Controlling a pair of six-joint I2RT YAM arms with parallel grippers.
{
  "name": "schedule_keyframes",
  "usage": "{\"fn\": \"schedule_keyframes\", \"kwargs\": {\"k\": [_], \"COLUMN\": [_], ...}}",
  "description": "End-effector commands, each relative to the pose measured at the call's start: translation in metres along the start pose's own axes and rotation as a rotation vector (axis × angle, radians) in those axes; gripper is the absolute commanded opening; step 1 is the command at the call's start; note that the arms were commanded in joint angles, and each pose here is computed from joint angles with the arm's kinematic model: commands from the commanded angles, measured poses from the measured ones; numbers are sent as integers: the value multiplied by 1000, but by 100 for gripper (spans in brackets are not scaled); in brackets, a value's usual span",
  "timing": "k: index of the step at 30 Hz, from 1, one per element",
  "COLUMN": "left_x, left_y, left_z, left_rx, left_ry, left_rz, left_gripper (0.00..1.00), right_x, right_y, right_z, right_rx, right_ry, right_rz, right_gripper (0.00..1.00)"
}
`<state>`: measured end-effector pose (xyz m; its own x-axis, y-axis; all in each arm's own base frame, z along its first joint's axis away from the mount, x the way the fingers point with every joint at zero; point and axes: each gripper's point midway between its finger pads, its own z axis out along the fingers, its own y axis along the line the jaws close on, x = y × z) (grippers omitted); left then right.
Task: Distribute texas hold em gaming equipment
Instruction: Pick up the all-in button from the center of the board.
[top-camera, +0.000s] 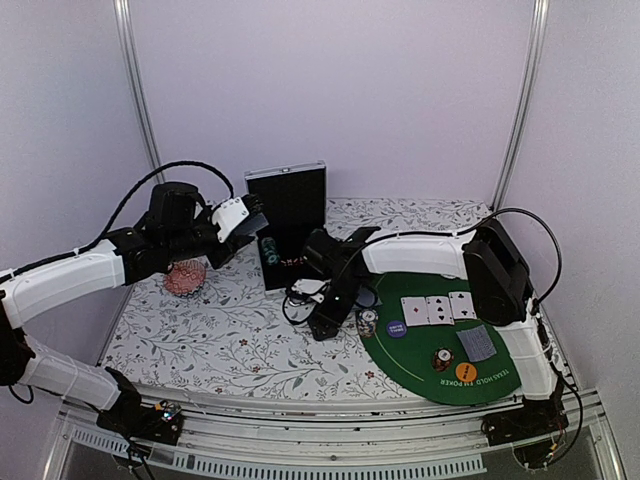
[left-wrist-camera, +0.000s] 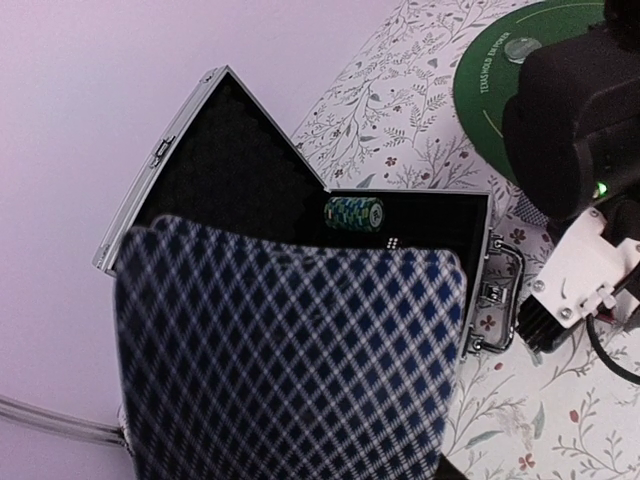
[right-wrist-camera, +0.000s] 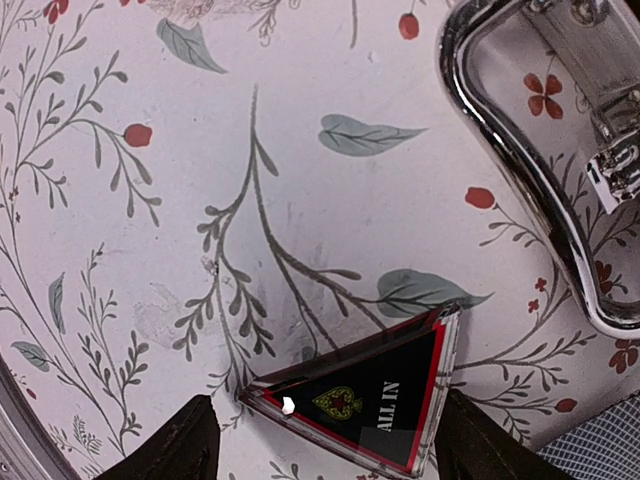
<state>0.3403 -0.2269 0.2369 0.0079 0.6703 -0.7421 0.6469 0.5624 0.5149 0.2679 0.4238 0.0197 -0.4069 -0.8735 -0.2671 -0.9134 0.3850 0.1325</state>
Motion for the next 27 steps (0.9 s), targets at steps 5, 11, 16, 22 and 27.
{"fn": "schedule_keyframes", "kwargs": {"k": [5, 11, 16, 22, 27], "left_x": [-9, -9, -9, -9, -9], "left_y": [3, 2, 3, 3, 2], "left_z": [-1, -1, -2, -2, -2], "left_rx": [5, 9, 8, 9, 11], "left_ry": [-27, -26, -27, -26, -27], "left_rz": [2, 6, 6, 8, 7], "left_gripper": [36, 36, 37, 37, 37], "right_x": [43, 36, 29, 25, 29], "right_y": [-21, -23, -8, 2, 0], "right_z": [24, 17, 27, 38, 39], "right_rx": [163, 213, 198, 172, 183], "right_ry": [202, 173, 156, 149, 165], "right_rz": [94, 138, 136, 146, 141], "right_gripper": [76, 76, 75, 75, 70]}}
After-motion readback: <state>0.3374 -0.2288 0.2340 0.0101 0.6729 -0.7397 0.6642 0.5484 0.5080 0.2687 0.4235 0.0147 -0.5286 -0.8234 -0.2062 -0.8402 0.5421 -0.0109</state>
